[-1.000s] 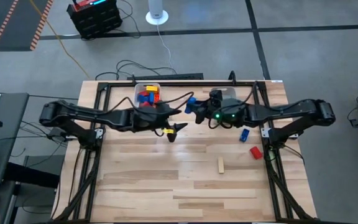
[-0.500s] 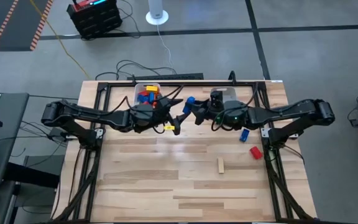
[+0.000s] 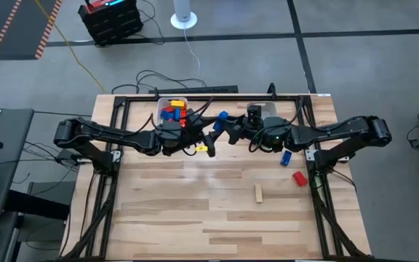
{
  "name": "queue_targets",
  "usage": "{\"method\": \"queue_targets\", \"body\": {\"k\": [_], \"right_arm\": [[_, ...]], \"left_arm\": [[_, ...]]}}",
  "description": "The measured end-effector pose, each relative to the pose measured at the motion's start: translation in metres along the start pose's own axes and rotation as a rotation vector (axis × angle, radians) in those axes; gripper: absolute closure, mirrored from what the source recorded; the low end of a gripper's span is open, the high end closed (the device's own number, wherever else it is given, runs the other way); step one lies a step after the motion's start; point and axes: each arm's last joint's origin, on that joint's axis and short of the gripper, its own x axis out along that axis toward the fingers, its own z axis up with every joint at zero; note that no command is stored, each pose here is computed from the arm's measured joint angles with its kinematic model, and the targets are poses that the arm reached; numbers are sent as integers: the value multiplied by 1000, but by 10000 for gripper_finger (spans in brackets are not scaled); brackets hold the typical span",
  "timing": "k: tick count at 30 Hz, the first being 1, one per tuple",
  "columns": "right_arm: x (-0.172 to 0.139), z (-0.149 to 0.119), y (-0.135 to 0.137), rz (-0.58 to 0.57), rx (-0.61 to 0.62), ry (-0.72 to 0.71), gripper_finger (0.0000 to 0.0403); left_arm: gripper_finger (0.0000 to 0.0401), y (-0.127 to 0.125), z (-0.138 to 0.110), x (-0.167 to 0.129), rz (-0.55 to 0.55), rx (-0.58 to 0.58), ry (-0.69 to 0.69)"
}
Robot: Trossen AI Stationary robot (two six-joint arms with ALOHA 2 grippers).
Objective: Sort blocks by size
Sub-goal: Put the blue rectangle game piece into the white bin
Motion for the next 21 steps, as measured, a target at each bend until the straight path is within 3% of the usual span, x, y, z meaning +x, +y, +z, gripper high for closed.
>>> {"method": "queue_targets", "body": {"k": [5, 8, 10, 15, 21], "right_arm": [[0, -1, -1, -15, -6, 1, 224], [0, -2, -2, -26, -37, 13, 204], [-2, 0, -4, -23, -52, 40, 185], [-7, 15, -12, 5, -59, 97, 143], [-38, 31, -18, -55, -103, 175, 134]], "left_arm": [[276, -1, -1, 0, 2, -17, 6], [290, 0, -1, -1, 18, -54, 7], [323, 1, 0, -1, 23, -101, 8], [321, 16, 4, -5, 88, -159, 86], [321, 53, 18, -31, 216, -67, 288]]}}
